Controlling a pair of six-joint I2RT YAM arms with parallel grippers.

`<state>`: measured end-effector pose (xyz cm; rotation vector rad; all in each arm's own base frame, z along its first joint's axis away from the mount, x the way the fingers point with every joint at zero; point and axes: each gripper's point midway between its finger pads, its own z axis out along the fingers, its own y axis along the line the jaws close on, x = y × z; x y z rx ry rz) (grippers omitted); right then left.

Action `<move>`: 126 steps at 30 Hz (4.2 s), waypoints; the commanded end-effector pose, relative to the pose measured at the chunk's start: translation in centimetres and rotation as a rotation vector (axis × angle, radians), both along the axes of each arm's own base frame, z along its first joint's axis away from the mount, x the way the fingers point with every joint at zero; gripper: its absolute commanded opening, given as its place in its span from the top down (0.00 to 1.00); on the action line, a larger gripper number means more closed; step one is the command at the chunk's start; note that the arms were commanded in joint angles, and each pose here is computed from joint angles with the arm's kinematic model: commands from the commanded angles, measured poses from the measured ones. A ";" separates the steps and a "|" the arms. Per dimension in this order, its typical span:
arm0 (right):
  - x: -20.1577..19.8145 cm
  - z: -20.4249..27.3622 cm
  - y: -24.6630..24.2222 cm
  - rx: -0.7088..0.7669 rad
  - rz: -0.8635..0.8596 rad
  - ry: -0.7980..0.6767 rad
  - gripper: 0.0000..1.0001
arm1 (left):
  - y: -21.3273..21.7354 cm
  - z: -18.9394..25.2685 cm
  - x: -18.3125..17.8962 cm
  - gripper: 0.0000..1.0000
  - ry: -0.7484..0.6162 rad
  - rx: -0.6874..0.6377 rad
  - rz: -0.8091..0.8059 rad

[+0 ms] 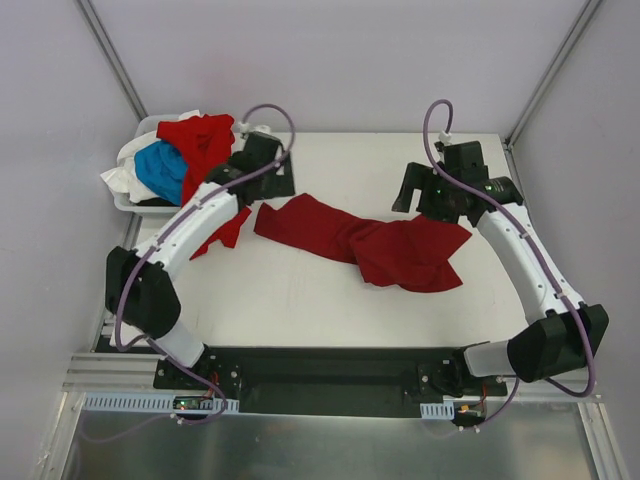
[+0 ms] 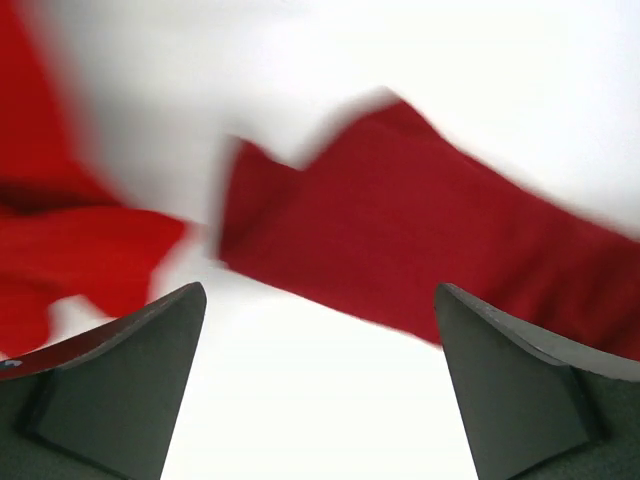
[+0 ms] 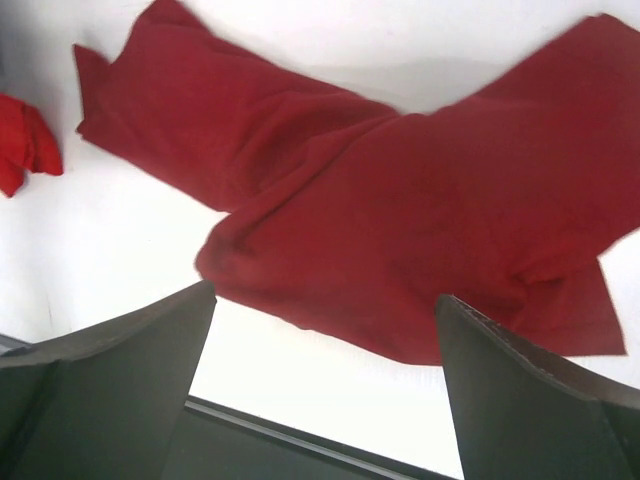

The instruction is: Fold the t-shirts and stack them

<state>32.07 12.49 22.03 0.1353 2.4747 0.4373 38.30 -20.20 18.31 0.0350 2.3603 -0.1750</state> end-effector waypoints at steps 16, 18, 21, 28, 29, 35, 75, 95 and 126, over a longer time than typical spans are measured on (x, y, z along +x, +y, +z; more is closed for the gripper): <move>0.2 2.0 1.8 0.005 0.069 -0.045 0.04 | 21.2 -2.0 5.4 0.47 0.016 0.328 0.621; 0.2 2.2 1.7 -0.001 0.064 -0.045 0.04 | 21.0 -0.3 6.4 0.88 -0.025 0.303 0.617; 0.4 2.5 1.6 -0.005 0.064 -0.053 0.04 | 19.4 4.9 7.1 1.00 -0.130 0.186 0.587; 0.9 2.7 2.2 0.012 0.074 -0.046 0.04 | 21.4 18.8 7.1 1.00 -0.448 0.206 0.717; 0.9 2.7 2.4 0.017 0.080 -0.041 0.04 | 22.7 21.0 7.3 1.00 -0.498 0.239 0.790; 1.3 2.9 2.9 0.040 0.088 -0.040 0.04 | 27.2 27.4 9.0 1.00 -0.616 0.335 0.921; 0.4 2.1 4.3 0.041 0.127 0.015 0.04 | 33.3 0.3 9.5 1.00 -0.070 0.344 0.876; -1.5 2.1 4.1 -0.029 0.199 -0.010 0.04 | 20.9 15.1 -5.4 0.01 -0.423 -0.147 0.526; -7.9 -3.2 -8.0 -0.169 -0.245 0.084 0.04 | -21.2 -3.0 -6.9 0.65 0.162 -0.580 -0.177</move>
